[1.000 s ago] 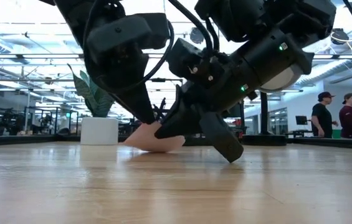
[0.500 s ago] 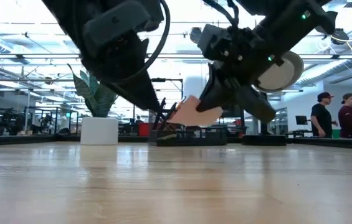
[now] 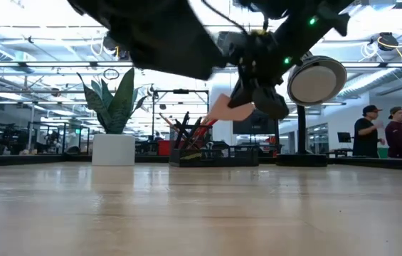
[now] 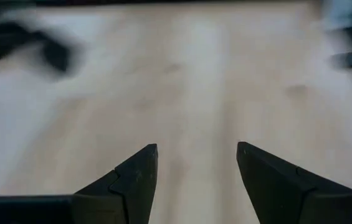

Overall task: Pick and place office supplies into organizer
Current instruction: Put the pink sticky notes into the black mesh desk organizer

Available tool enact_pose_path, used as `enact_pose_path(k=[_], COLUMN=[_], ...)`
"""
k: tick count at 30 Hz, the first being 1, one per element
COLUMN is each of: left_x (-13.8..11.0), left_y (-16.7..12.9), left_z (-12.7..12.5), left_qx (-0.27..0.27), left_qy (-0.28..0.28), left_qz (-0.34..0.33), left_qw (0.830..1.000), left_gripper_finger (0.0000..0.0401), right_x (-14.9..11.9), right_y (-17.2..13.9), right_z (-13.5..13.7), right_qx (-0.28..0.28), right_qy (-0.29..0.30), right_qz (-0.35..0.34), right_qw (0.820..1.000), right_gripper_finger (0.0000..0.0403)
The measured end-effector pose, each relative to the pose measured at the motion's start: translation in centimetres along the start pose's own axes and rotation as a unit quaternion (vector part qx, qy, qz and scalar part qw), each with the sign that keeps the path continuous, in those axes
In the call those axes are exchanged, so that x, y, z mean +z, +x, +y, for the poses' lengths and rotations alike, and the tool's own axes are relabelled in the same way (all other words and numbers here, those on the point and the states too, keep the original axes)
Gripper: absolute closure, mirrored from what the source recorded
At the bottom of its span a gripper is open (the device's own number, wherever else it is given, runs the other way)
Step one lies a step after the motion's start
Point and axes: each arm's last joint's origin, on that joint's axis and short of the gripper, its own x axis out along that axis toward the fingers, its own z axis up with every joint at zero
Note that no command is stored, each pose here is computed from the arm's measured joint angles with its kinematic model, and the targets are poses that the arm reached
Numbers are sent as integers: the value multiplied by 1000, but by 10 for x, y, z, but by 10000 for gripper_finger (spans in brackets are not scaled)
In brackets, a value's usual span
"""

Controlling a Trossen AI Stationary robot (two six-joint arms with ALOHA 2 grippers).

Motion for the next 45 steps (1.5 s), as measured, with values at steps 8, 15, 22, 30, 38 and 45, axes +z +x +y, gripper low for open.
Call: enact_pose_path(k=[8,15,22,30,38,45], left_x=[-26,-50,-66,-71,-70,-69], left_y=[-8,-51,-75,-77,-74,-69], left_z=[31,65,85,90,96,104], left_qx=[-181,-298,-255,-229,-211,-194], left_qy=[-24,-29,-37,-43,-40,-45], left_qz=[-103,-248,-266,-264,-263,-259], left_qw=[978,921,929,936,941,945], left_gripper_finger=[176,176,176,176,176,176], right_x=[-18,-34,-53,-62,-65,-65], right_y=[21,44,63,69,70,75], right_z=[-15,-34,-52,-54,-55,-62], right_qx=[0,29,31,58,69,53], right_qy=[-17,8,26,-14,-67,-65], right_qz=[55,71,103,110,114,104], right_qw=[998,997,994,992,989,991], right_gripper_finger=[403,403,403,403,403,403])
